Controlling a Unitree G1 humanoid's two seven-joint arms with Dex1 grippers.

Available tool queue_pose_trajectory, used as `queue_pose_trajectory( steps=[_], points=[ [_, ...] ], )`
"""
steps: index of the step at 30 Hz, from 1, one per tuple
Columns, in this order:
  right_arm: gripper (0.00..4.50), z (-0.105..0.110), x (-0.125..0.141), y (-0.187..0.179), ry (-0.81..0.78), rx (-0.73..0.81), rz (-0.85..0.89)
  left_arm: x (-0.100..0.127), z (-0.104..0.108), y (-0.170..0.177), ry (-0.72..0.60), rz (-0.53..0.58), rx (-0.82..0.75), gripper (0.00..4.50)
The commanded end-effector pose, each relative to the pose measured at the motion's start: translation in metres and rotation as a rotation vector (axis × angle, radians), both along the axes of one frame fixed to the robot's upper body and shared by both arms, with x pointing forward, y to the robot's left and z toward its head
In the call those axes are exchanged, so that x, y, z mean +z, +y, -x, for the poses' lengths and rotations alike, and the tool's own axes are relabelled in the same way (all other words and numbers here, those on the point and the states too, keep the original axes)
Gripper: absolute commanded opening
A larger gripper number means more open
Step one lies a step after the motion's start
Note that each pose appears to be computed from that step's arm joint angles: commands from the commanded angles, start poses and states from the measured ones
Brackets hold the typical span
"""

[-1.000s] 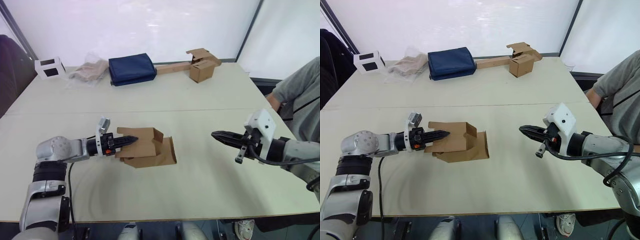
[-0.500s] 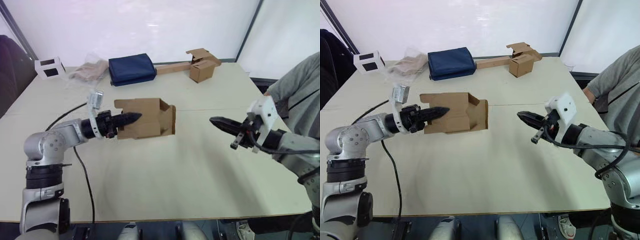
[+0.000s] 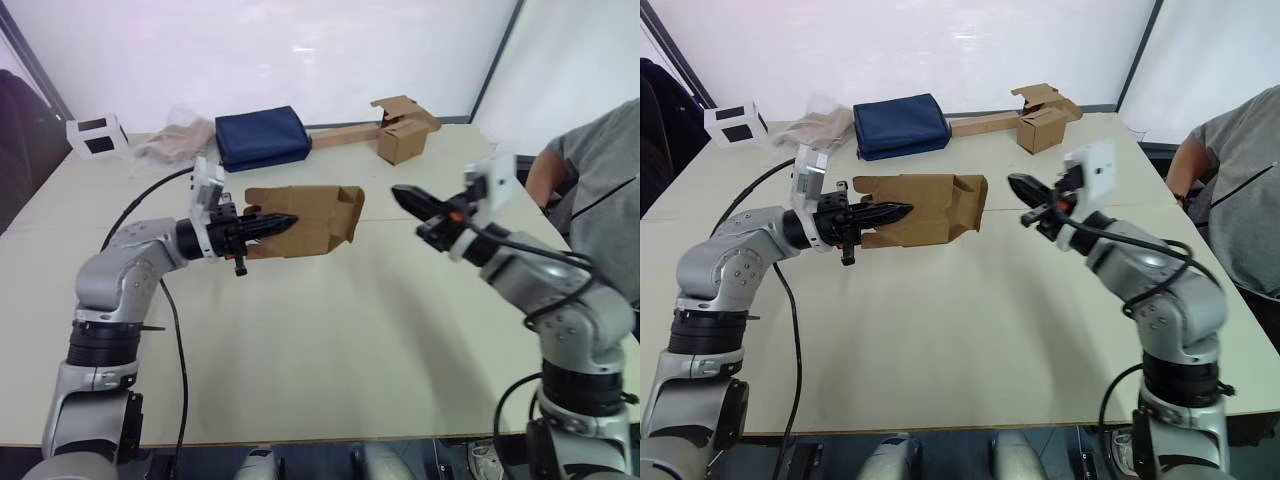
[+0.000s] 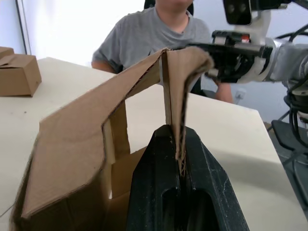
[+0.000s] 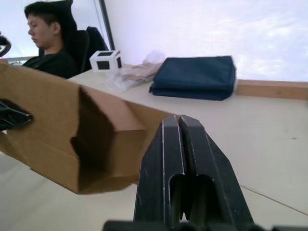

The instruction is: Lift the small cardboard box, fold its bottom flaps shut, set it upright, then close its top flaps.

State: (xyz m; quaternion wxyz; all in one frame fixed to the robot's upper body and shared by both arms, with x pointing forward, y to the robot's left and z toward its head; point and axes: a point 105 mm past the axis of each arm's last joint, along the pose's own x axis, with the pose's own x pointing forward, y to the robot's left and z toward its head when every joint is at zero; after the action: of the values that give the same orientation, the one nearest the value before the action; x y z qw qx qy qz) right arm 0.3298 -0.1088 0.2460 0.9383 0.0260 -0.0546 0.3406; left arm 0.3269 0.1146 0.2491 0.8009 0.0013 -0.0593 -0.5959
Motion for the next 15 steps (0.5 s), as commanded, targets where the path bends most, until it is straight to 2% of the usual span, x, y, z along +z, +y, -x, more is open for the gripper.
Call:
queue_pose_trajectory(
  steps=[1, 9, 15],
  points=[
    [0.0, -0.005, 0.004, 0.007, -0.028, -0.016, -0.006, 0.015, 0.001, 0.0, -0.075, 0.009, -0.004, 0.03],
    [0.0, -0.003, 0.009, 0.023, -0.033, 0.006, -0.027, 0.014, 0.003, 0.002, -0.069, 0.009, -0.005, 0.03],
    [0.0, -0.004, 0.01, 0.008, -0.04, -0.032, -0.007, 0.011, 0.003, 0.003, -0.06, 0.006, -0.01, 0.03]
  ],
)
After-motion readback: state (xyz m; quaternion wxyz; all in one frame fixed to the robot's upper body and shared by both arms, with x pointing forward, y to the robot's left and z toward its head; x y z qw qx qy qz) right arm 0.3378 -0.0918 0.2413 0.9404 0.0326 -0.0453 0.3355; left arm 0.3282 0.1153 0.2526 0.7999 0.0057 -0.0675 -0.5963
